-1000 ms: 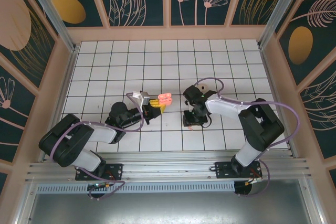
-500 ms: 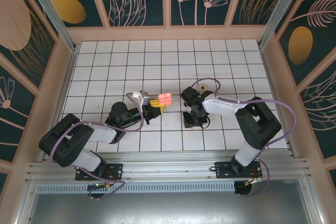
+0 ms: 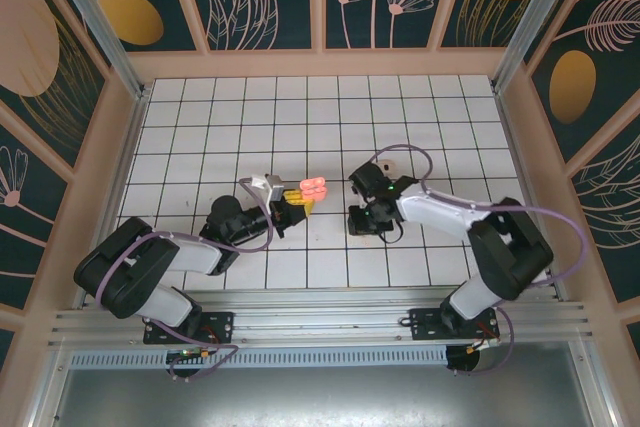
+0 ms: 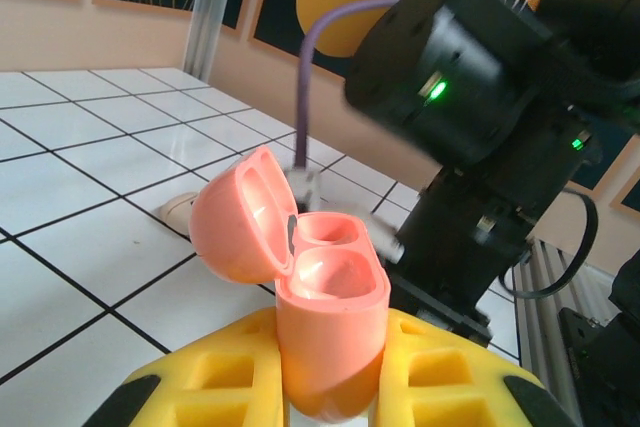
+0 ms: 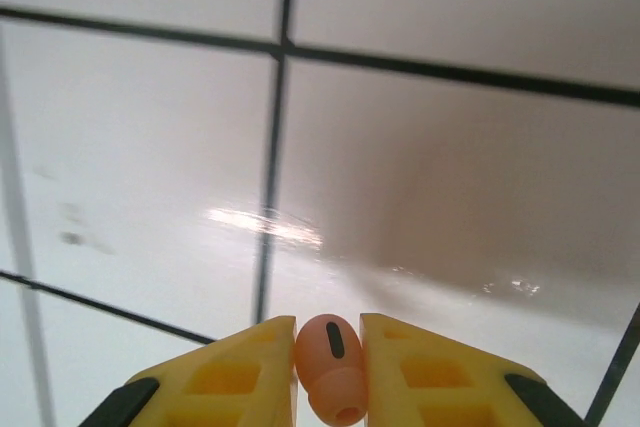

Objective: Insert the wireless bluetooth earbuds into the charging case

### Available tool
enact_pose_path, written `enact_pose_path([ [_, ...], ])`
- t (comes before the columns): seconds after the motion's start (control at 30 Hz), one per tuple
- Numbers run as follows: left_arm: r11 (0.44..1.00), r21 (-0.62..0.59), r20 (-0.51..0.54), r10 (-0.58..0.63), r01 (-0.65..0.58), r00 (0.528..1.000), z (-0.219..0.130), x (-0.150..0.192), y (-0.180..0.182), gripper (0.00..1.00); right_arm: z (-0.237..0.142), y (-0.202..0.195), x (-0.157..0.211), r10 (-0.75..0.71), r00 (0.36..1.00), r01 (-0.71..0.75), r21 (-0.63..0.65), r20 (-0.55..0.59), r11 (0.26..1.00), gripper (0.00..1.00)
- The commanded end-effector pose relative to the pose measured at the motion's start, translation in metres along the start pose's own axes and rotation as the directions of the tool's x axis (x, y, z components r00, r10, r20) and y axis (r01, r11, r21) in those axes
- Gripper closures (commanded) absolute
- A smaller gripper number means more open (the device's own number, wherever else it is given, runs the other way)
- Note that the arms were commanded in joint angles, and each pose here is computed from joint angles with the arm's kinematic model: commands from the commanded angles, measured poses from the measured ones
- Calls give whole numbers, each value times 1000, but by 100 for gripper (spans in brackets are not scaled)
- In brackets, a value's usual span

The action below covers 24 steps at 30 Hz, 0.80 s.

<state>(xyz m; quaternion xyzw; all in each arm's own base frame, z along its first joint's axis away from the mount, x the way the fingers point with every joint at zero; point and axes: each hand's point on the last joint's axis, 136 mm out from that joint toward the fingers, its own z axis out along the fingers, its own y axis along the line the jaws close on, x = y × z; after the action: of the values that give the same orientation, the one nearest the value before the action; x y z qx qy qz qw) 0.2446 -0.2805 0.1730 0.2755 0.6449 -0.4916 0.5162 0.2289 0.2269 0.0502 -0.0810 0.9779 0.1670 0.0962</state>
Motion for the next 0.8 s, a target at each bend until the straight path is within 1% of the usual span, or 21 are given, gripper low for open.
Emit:
enact_pose_path([
  [0.0, 997, -2, 72, 74, -74, 995, -3, -15, -1, 99, -33, 23, -37, 90, 975, -57, -162, 202, 985, 78],
  [0.1, 994, 17, 91, 106, -108, 990, -3, -17, -5, 98, -64, 33, -59, 128, 932, -43, -246, 340, 968, 79],
  [0.17, 992, 21, 105, 118, -121, 987, -3, -19, -6, 98, -85, 40, -70, 156, 898, -25, -306, 412, 952, 79],
  [0.23, 989, 35, 121, 140, -145, 983, -3, -21, -8, 98, -108, 52, -78, 175, 861, 21, -377, 477, 926, 79],
  [0.33, 981, 62, 130, 173, -182, 976, -2, -20, -12, 97, -137, 69, -85, 178, 819, 113, -457, 546, 882, 80],
  [0.43, 970, 99, 123, 211, -224, 970, 2, -18, -17, 97, -162, 88, -85, 161, 792, 212, -513, 589, 832, 79],
  [0.53, 958, 113, 128, 248, -262, 960, 4, -20, -19, 97, -180, 100, -82, 163, 771, 280, -557, 615, 782, 80],
  [0.63, 956, 111, 127, 259, -273, 958, 6, -23, -19, 97, -192, 108, -79, 187, 752, 319, -597, 632, 736, 80],
  [0.77, 956, 111, 134, 256, -271, 957, 8, -27, -19, 97, -195, 110, -75, 217, 743, 332, -630, 633, 702, 80],
])
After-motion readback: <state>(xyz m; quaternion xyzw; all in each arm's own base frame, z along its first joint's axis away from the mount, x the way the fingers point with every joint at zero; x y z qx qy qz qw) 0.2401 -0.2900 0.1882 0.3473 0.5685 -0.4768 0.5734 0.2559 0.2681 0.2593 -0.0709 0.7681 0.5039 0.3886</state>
